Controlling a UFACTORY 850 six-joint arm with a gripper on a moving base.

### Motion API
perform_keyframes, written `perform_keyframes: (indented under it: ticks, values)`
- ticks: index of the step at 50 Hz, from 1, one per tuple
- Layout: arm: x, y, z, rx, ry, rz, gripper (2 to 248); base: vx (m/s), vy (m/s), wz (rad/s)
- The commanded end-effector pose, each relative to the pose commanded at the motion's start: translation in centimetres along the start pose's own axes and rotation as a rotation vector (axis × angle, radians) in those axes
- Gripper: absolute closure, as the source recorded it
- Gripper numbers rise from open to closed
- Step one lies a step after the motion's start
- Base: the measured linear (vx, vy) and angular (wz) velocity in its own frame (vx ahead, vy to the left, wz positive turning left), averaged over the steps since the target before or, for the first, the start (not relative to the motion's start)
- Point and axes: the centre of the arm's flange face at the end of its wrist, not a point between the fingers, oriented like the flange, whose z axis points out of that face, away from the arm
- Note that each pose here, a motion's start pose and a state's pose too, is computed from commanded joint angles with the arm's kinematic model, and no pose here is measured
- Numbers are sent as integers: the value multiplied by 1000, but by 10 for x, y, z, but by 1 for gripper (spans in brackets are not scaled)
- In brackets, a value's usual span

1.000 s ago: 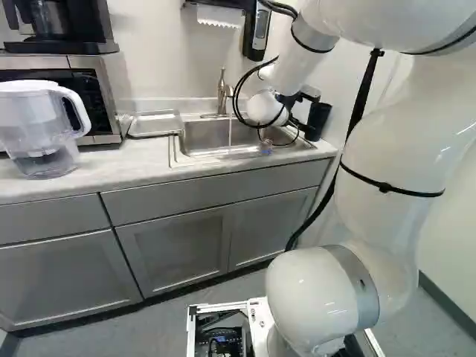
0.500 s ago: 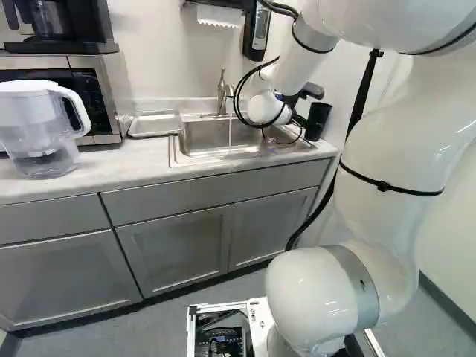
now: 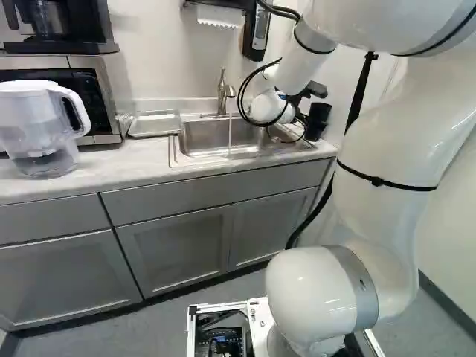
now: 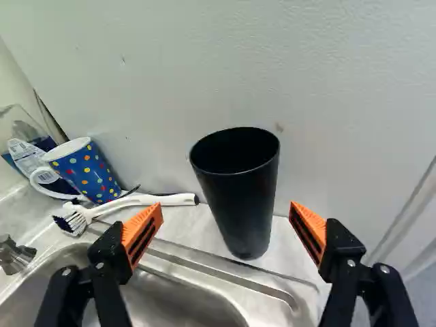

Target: Rinse the cup and place it in the tray

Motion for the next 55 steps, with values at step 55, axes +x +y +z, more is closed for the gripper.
perform_keyframes:
  ticks: [55]
  values:
    - [-1,1,41,-67,0,-157,3,0,0,0]
